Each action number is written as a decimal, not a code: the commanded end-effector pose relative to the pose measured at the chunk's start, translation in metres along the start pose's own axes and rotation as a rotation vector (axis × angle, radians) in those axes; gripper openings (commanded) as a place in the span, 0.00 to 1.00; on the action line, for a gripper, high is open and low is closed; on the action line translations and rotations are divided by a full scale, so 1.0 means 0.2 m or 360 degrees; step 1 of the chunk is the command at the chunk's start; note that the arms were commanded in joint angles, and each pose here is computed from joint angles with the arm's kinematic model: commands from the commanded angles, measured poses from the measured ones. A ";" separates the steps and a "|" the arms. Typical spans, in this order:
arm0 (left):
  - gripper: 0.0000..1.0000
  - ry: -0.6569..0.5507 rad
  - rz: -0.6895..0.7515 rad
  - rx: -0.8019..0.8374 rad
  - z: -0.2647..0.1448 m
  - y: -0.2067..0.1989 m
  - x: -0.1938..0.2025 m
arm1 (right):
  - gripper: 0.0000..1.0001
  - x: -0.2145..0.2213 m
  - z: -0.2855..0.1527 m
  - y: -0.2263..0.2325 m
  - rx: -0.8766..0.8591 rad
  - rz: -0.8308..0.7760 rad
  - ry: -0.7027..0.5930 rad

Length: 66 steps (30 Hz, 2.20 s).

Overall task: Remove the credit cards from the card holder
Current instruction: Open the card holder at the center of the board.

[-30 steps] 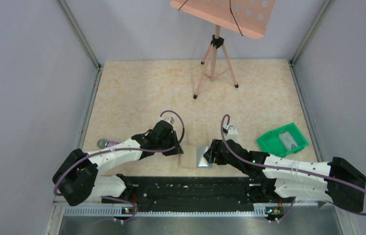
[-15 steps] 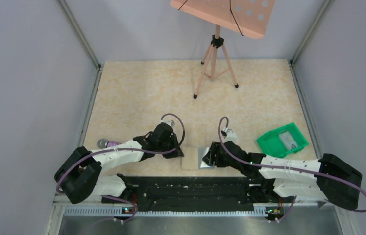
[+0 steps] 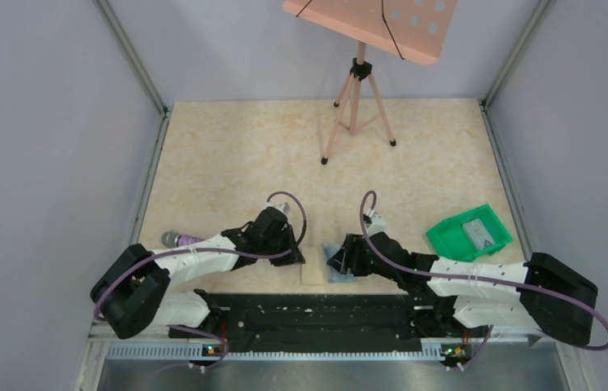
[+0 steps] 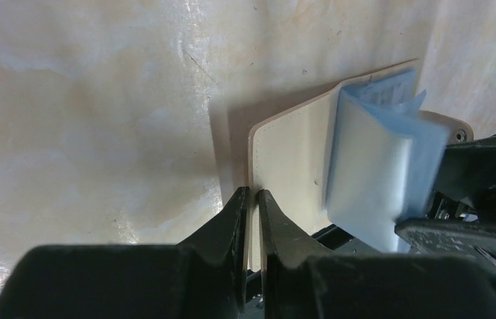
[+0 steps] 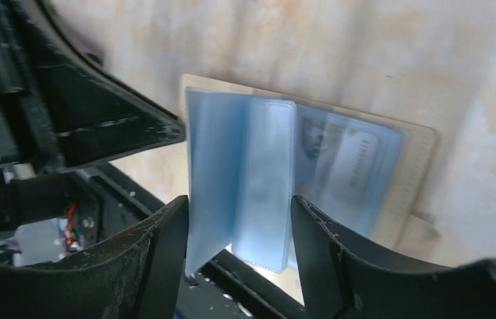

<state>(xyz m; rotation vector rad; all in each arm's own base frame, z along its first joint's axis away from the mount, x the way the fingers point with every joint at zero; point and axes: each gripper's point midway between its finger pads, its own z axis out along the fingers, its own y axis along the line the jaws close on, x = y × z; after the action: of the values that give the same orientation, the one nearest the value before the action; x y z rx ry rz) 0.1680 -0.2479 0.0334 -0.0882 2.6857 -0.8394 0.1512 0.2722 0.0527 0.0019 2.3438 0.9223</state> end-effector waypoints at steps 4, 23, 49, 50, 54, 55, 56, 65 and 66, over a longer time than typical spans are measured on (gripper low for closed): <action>0.14 -0.0029 0.0004 0.0071 0.00 -0.06 -0.02 | 0.57 -0.13 -0.03 0.30 -0.0349 0.0047 -0.0087; 0.21 -0.0173 0.0010 0.0037 -0.10 -0.08 -0.11 | 0.39 -0.08 0.01 0.30 -0.0348 -0.0023 -0.0015; 0.26 -0.0033 0.0126 0.0394 -0.13 -0.34 -0.04 | 0.56 -0.12 -0.07 0.06 0.0102 -0.0075 -0.0023; 0.25 -0.0004 0.0114 0.0362 -0.10 -0.31 -0.02 | 0.56 -0.11 -0.07 0.05 0.0117 -0.0067 -0.0008; 0.23 0.0074 0.0078 0.0276 0.00 -0.22 0.04 | 0.57 -0.08 -0.03 -0.01 0.0199 -0.0060 0.0019; 0.22 0.0079 0.0067 0.0249 0.01 -0.20 0.05 | 0.57 -0.07 -0.02 -0.01 0.0211 -0.0065 0.0028; 0.21 0.0083 0.0059 0.0225 0.02 -0.18 0.05 | 0.57 -0.06 -0.02 -0.02 0.0223 -0.0069 0.0034; 0.18 0.0080 0.0044 0.0161 0.05 -0.11 0.07 | 0.53 -0.02 0.04 -0.13 0.0390 -0.0165 0.0073; 0.18 0.0083 0.0044 0.0154 0.05 -0.11 0.07 | 0.52 -0.02 0.04 -0.14 0.0409 -0.0174 0.0076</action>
<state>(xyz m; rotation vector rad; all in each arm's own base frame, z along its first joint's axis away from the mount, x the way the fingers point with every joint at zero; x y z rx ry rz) 0.1511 -0.2696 0.0320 -0.0111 2.7206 -0.9612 0.1588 0.2581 0.0361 -0.0357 2.4678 0.6501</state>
